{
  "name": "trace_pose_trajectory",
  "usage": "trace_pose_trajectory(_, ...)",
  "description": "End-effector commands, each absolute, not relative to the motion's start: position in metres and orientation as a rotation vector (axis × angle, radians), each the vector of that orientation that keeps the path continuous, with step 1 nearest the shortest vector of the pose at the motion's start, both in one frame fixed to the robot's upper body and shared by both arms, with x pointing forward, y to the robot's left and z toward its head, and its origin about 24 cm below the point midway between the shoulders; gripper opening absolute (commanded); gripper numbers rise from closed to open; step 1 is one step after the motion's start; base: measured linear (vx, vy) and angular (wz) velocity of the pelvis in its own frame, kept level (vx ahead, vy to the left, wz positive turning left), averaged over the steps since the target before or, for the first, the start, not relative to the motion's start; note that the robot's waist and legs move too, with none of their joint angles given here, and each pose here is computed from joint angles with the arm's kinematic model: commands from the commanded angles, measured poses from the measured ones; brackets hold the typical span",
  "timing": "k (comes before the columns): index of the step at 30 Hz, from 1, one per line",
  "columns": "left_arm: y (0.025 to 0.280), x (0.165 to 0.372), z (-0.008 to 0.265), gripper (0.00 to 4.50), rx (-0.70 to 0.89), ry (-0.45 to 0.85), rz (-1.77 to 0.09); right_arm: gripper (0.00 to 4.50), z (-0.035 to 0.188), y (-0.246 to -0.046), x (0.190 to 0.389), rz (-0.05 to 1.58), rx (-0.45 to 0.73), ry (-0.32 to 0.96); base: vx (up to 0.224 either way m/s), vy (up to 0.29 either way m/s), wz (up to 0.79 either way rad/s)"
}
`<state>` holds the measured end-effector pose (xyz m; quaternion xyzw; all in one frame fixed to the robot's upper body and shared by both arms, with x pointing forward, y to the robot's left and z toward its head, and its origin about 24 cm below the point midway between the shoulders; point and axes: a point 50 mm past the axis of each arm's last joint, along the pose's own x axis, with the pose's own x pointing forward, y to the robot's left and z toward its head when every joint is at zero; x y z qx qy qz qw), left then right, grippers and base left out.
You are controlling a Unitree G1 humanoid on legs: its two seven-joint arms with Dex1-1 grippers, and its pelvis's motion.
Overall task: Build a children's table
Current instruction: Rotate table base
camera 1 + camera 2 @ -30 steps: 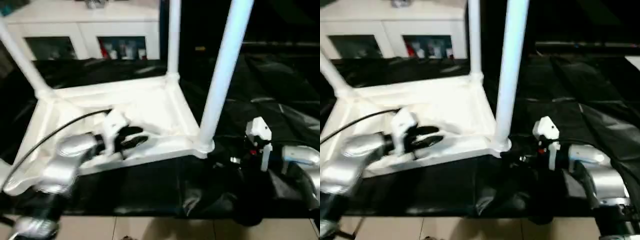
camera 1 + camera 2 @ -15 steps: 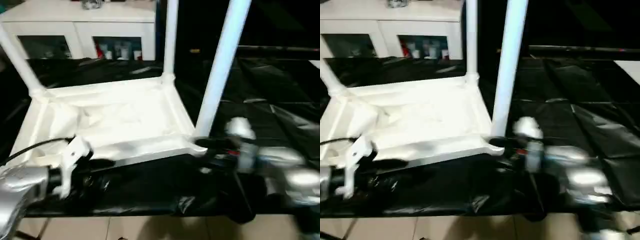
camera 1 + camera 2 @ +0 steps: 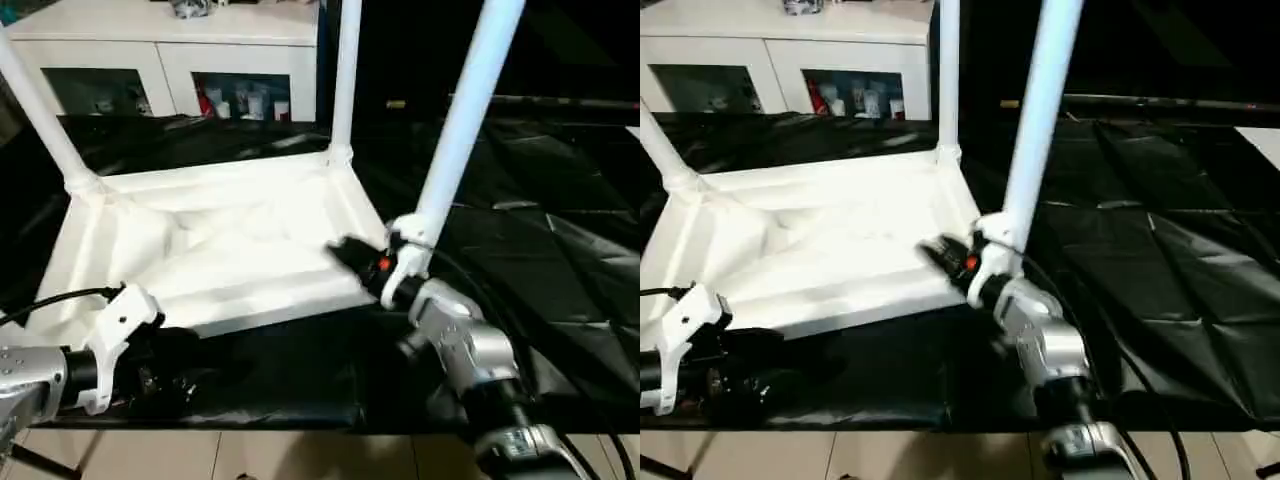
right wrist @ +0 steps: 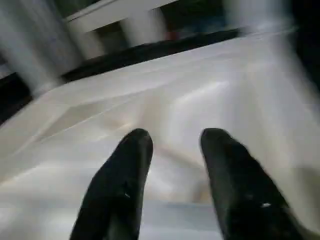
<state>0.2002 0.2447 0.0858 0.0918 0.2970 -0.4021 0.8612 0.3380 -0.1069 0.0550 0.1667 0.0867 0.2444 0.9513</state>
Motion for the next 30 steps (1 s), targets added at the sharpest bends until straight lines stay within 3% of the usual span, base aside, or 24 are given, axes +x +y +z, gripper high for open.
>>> trace_pose_trajectory(1,0.247,0.199,0.083,4.37,0.202,0.63,-0.818,1.41,0.055,-0.125,0.344,0.373,0.337,0.157,0.0,0.0,0.0)
trace_pose_trajectory(10,0.256,0.191,0.073,4.5,0.245,0.694,-0.759,0.84,0.05,-0.162,0.354,0.116,0.237,0.166,0.0,0.0,0.0)
trace_pose_trajectory(17,0.258,0.196,0.075,4.5,0.272,0.643,-0.725,0.19,0.056,-0.187,0.36,0.012,0.192,0.143,0.0,0.0,0.0)
trace_pose_trajectory(18,0.257,0.199,0.076,4.5,0.286,0.617,-0.724,0.09,0.059,-0.2,0.361,-0.041,0.16,0.133,0.0,0.0,0.0)
trace_pose_trajectory(23,0.252,0.211,0.078,4.5,0.314,0.542,-0.718,0.02,0.069,-0.232,0.365,-0.136,0.108,0.106,0.0,0.0,0.0)
trace_pose_trajectory(28,0.25,0.215,0.081,4.5,0.297,0.514,-0.728,0.02,0.075,-0.244,0.366,-0.155,0.071,0.096,0.0,0.0,0.0)
trace_pose_trajectory(30,0.253,0.212,0.083,4.5,0.27,0.521,-0.76,0.02,0.079,-0.245,0.368,-0.084,0.043,0.098,0.0,0.0,0.0)
